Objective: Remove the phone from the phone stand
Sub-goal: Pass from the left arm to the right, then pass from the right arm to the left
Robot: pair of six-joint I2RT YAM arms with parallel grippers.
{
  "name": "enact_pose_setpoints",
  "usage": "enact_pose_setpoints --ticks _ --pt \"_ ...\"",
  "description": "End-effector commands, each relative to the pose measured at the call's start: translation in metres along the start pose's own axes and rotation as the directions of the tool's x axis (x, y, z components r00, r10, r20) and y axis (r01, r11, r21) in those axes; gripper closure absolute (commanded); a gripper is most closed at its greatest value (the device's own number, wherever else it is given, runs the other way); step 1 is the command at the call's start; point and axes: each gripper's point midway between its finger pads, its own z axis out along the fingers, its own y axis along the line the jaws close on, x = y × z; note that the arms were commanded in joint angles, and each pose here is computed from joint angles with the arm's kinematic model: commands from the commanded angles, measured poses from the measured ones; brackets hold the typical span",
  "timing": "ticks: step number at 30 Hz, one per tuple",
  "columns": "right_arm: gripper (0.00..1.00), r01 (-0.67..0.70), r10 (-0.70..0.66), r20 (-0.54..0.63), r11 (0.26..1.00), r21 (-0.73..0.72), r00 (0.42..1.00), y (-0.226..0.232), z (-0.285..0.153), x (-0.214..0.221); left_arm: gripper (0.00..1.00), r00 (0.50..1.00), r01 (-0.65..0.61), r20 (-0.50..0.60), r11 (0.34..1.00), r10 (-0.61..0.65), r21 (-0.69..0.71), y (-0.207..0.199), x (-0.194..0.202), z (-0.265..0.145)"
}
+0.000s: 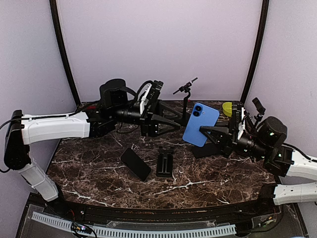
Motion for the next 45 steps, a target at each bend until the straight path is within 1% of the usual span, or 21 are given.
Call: enact_pose_setpoints --ticks 1,4,8,12,18,22,28,30,31,34,36,37,41,42,43,45 --pt "1.00 -0.010 0.013 0.186 1.000 -0.020 0.982 0.003 -0.006 -0.044 0.52 0.996 0.004 0.086 0.997 -0.011 0.083 -0.015 -0.020 0.011" --pt "1.00 -0.016 0.020 0.195 1.000 -0.022 0.981 0.002 -0.007 -0.043 0.52 0.994 0.021 0.100 0.994 -0.032 0.111 -0.017 -0.021 0.019" --pt "1.00 -0.010 0.015 0.207 1.000 -0.025 0.978 0.003 -0.008 -0.047 0.54 0.991 0.050 0.117 0.993 -0.063 0.110 -0.011 -0.022 0.024" --pt "1.00 -0.009 0.013 0.204 1.000 -0.018 0.979 0.001 -0.009 -0.046 0.58 0.988 0.083 0.118 0.991 -0.095 0.107 -0.006 -0.018 0.028" --pt "1.00 -0.016 0.019 0.200 1.000 -0.015 0.980 0.000 -0.007 -0.042 0.71 0.983 0.109 0.137 0.986 -0.126 0.124 -0.004 -0.021 0.033" --pt "1.00 -0.021 0.024 0.199 1.000 -0.017 0.980 -0.001 -0.007 -0.041 0.77 0.980 0.120 0.143 0.982 -0.141 0.148 -0.004 -0.023 0.037" --pt "1.00 -0.031 0.030 0.203 1.000 0.001 0.979 -0.005 -0.009 -0.040 1.00 0.980 0.116 0.145 0.981 -0.139 0.152 -0.005 -0.024 0.037" --pt "1.00 -0.042 0.038 0.201 0.999 0.016 0.979 -0.008 -0.010 -0.039 1.00 0.981 0.113 0.143 0.982 -0.135 0.151 -0.006 -0.023 0.037" --pt "0.94 -0.053 0.046 0.199 0.998 0.033 0.979 -0.012 -0.011 -0.038 1.00 0.980 0.114 0.143 0.983 -0.135 0.145 -0.006 -0.021 0.036" --pt "0.62 -0.070 0.057 0.174 0.995 0.069 0.983 -0.019 -0.012 -0.038 1.00 0.982 0.118 0.139 0.990 -0.128 0.074 0.001 -0.019 0.032" --pt "0.44 -0.080 0.065 0.155 0.992 0.093 0.986 -0.022 -0.014 -0.036 1.00 0.984 0.133 0.120 0.991 -0.134 0.015 0.009 -0.016 0.030" --pt "0.37 -0.082 0.066 0.146 0.991 0.106 0.987 -0.024 -0.016 -0.035 1.00 0.984 0.144 0.109 0.989 -0.142 -0.012 0.015 -0.014 0.028" --pt "0.22 -0.078 0.058 0.122 0.984 0.163 0.991 -0.031 -0.024 -0.038 1.00 0.979 0.197 0.081 0.975 -0.190 -0.102 0.035 -0.004 0.017" --pt "0.16 -0.076 0.055 0.118 0.982 0.175 0.991 -0.033 -0.026 -0.040 1.00 0.978 0.204 0.070 0.972 -0.197 -0.115 0.039 -0.002 0.015" --pt "0.11 -0.077 0.056 0.115 0.979 0.190 0.992 -0.034 -0.028 -0.042 1.00 0.978 0.207 0.069 0.965 -0.198 -0.164 0.048 0.000 0.012" --pt "0.05 -0.077 0.051 0.117 0.969 0.236 0.992 -0.041 -0.034 -0.050 1.00 0.977 0.211 0.033 0.954 -0.209 -0.215 0.056 0.011 0.009"
